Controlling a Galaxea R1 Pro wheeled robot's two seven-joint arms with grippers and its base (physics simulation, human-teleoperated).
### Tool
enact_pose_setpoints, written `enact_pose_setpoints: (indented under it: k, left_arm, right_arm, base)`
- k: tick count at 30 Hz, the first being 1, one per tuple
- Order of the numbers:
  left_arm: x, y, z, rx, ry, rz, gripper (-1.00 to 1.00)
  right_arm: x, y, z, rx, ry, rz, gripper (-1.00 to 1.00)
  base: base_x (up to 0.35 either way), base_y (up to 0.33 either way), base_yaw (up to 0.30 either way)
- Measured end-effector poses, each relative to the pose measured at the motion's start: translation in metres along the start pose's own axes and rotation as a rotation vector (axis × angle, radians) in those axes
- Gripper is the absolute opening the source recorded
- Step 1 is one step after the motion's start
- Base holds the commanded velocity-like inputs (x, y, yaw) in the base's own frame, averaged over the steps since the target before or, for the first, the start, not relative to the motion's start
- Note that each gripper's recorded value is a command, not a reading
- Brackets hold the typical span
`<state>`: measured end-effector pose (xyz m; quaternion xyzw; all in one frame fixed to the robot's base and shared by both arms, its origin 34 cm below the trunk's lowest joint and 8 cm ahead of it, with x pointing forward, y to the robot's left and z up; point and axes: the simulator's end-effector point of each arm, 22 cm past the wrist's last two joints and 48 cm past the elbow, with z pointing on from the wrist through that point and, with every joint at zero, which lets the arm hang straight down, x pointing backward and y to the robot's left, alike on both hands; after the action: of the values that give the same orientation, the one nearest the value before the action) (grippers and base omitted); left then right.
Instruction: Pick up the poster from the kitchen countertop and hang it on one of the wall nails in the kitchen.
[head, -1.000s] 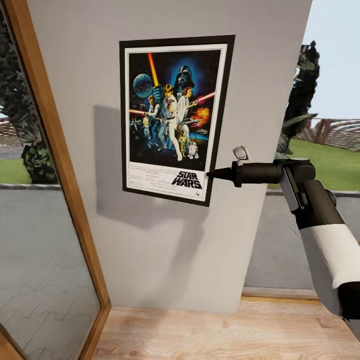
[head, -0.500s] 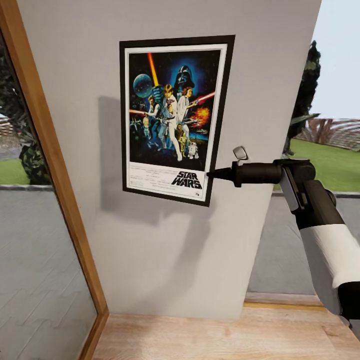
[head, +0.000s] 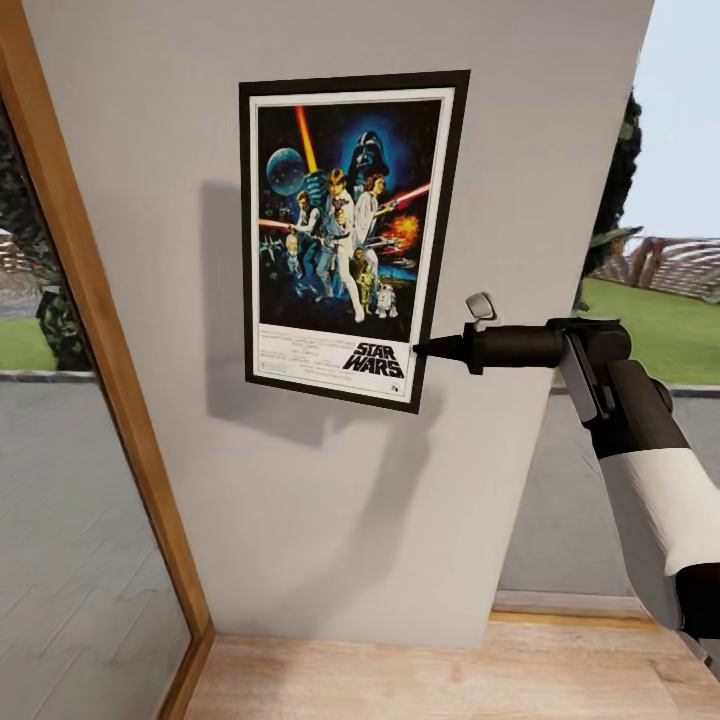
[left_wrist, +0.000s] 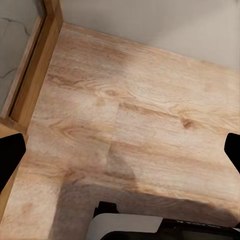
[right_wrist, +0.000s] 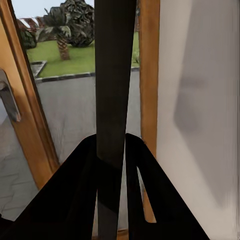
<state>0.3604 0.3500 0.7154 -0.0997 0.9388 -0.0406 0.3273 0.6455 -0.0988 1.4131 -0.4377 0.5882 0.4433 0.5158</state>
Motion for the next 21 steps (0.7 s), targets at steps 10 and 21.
enact_pose_setpoints:
  k: [10,21]
  left_arm:
    - [-0.0002,0.0001,0.0002,0.000,0.000,0.000,1.00]
    - [-0.0015,0.0061,-0.0008,-0.013,-0.005,-0.014,1.00]
  right_arm:
    - [0.0003,-0.0006,-0.0003,0.001,0.000,0.000,-1.00]
    - [0.0001,-0.0004,-0.0003,0.001,0.000,-0.001,-1.00]
  base:
    - [0.041,0.000,0.000]
    - [0.093,0.000,0.000]
